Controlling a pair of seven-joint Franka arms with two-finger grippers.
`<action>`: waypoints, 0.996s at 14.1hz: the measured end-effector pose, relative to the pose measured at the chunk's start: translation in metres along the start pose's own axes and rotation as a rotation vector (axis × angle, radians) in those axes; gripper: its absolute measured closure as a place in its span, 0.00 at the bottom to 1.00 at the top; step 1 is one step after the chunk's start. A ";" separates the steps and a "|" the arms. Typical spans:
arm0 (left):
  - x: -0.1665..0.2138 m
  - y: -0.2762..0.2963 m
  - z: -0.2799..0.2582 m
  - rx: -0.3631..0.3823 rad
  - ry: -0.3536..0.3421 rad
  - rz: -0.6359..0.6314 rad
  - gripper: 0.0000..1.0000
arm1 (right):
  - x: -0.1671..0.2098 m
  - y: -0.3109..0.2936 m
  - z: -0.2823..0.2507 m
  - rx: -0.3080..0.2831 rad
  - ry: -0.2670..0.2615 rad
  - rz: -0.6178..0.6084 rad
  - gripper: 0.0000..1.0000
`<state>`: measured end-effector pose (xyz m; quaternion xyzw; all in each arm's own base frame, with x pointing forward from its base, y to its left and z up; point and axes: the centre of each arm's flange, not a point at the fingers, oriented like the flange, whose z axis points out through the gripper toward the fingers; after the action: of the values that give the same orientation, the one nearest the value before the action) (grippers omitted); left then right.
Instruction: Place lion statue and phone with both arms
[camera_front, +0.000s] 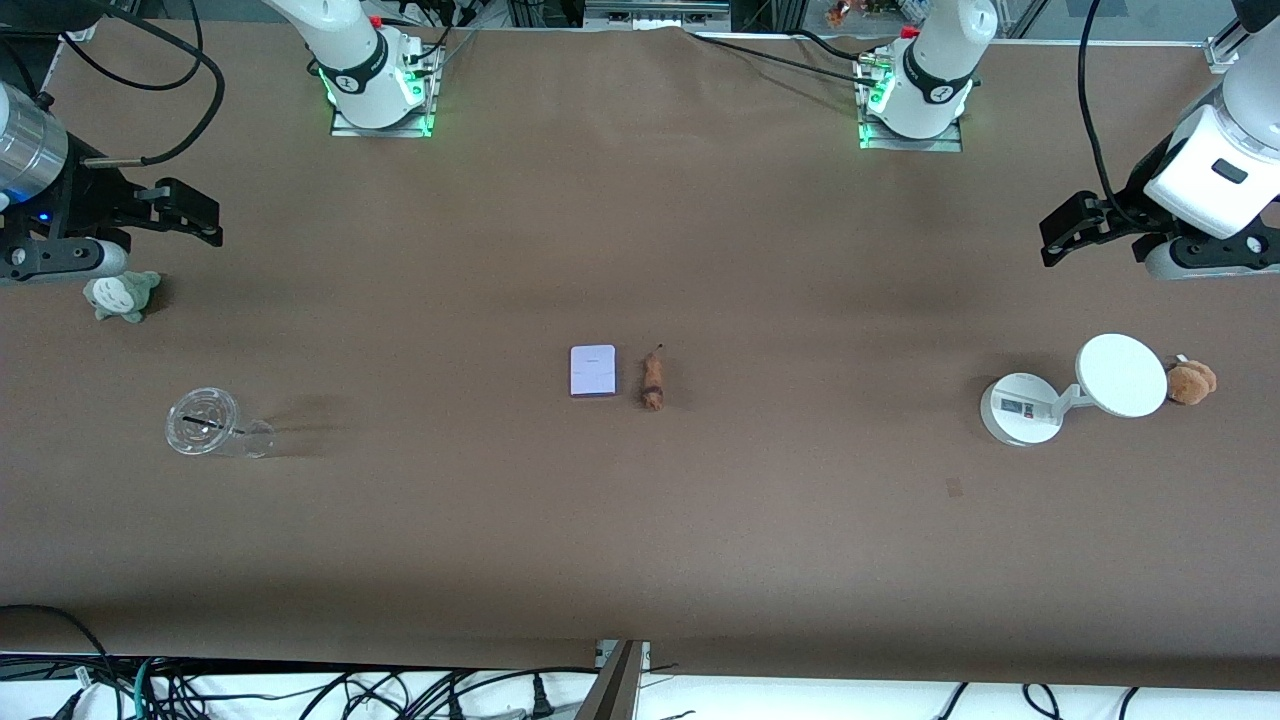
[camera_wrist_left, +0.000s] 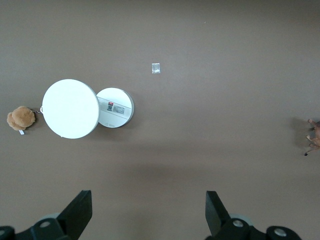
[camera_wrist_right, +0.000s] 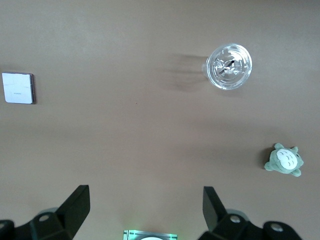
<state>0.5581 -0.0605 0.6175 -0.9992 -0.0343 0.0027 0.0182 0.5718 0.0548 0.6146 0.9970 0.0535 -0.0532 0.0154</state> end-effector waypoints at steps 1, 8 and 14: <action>0.000 0.000 0.000 0.000 0.001 0.001 0.00 | 0.000 0.000 0.000 0.000 0.001 -0.001 0.00; -0.001 0.001 -0.001 -0.001 0.003 0.000 0.00 | 0.000 0.000 -0.001 0.000 0.005 0.000 0.00; -0.003 0.010 -0.002 -0.020 0.002 0.013 0.00 | 0.000 0.000 -0.002 0.000 0.005 0.000 0.00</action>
<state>0.5561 -0.0705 0.6196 -0.9996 -0.0280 0.0015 0.0083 0.5720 0.0551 0.6160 0.9971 0.0537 -0.0509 0.0153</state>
